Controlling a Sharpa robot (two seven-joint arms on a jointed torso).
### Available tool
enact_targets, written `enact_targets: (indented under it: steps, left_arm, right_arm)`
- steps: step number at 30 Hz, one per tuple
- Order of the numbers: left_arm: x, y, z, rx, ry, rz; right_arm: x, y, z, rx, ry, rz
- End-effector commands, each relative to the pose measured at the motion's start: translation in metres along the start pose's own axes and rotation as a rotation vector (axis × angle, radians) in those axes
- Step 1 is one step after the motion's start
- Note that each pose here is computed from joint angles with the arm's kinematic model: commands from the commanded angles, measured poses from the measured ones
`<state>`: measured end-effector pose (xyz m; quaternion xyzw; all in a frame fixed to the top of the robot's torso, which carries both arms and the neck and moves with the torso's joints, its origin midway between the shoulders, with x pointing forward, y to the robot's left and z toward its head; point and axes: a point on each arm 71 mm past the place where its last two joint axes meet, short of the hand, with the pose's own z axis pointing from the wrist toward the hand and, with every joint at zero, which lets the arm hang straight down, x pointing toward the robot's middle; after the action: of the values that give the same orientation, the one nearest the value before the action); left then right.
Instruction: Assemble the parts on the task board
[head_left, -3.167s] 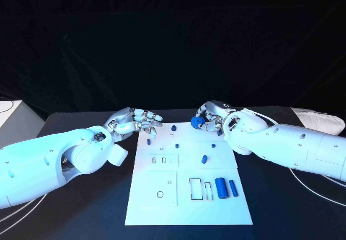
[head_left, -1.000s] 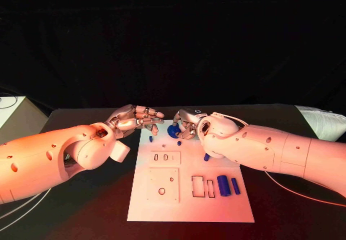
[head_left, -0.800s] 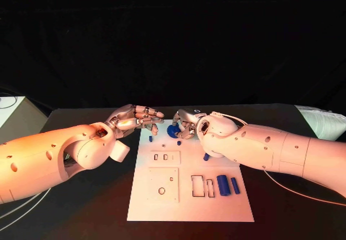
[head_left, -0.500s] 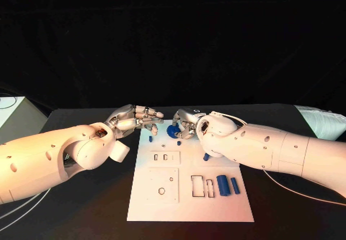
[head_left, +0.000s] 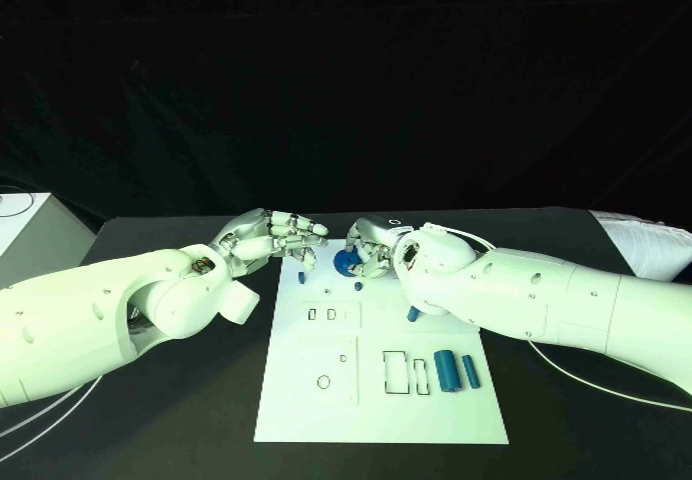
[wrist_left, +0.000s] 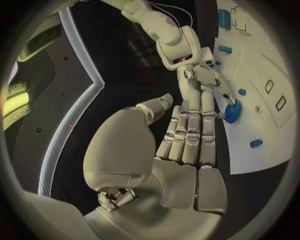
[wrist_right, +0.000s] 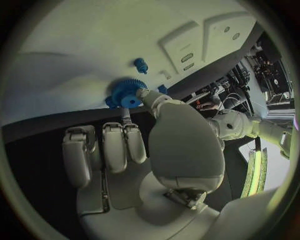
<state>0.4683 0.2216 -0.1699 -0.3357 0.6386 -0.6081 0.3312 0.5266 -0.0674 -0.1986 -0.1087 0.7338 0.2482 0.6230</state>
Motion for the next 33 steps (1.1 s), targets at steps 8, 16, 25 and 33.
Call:
enact_targets:
  steps: [8, 16, 25, 33]
  left_arm:
    - [0.0027, -0.0008, 0.0008, 0.003, 0.022, -0.003]
    - [0.0027, -0.0007, 0.0009, 0.001, 0.024, -0.001]
    - [0.0030, -0.0005, 0.0011, -0.001, 0.026, -0.002]
    - [0.0028, -0.0004, 0.0012, -0.001, 0.026, -0.001]
  right_arm:
    - [-0.0001, 0.0008, -0.0003, -0.010, -0.022, 0.003]
    - [-0.0004, 0.0009, -0.0007, -0.014, -0.029, 0.009]
    - [-0.0011, 0.0030, -0.0012, -0.022, -0.050, 0.018]
    - [-0.0009, 0.0046, -0.0015, -0.029, -0.052, 0.020]
